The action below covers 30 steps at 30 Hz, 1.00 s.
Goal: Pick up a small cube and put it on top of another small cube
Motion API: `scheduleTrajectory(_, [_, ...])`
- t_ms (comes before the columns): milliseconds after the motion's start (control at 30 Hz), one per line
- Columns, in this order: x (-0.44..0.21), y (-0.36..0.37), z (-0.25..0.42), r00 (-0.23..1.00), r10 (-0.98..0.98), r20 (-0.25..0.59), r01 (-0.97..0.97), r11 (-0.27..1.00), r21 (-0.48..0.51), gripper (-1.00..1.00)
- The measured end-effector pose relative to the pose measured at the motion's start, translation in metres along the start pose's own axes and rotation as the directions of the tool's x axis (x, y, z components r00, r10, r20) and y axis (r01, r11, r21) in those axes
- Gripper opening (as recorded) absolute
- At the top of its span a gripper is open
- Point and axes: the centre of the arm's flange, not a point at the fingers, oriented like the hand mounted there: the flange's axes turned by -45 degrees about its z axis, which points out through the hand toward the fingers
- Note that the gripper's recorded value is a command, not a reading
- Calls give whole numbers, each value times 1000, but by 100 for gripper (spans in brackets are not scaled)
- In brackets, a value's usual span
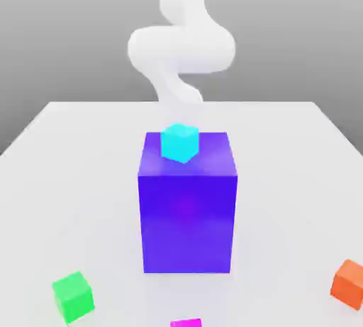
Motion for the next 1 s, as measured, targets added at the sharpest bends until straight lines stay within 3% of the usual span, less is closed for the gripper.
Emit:
scheduleTrajectory(467, [-38,-3,245,938,-63,341,56,998,31,0])
scheduleTrajectory(1000, [-212,-6,472,740,-134,659,103,991,85,0])
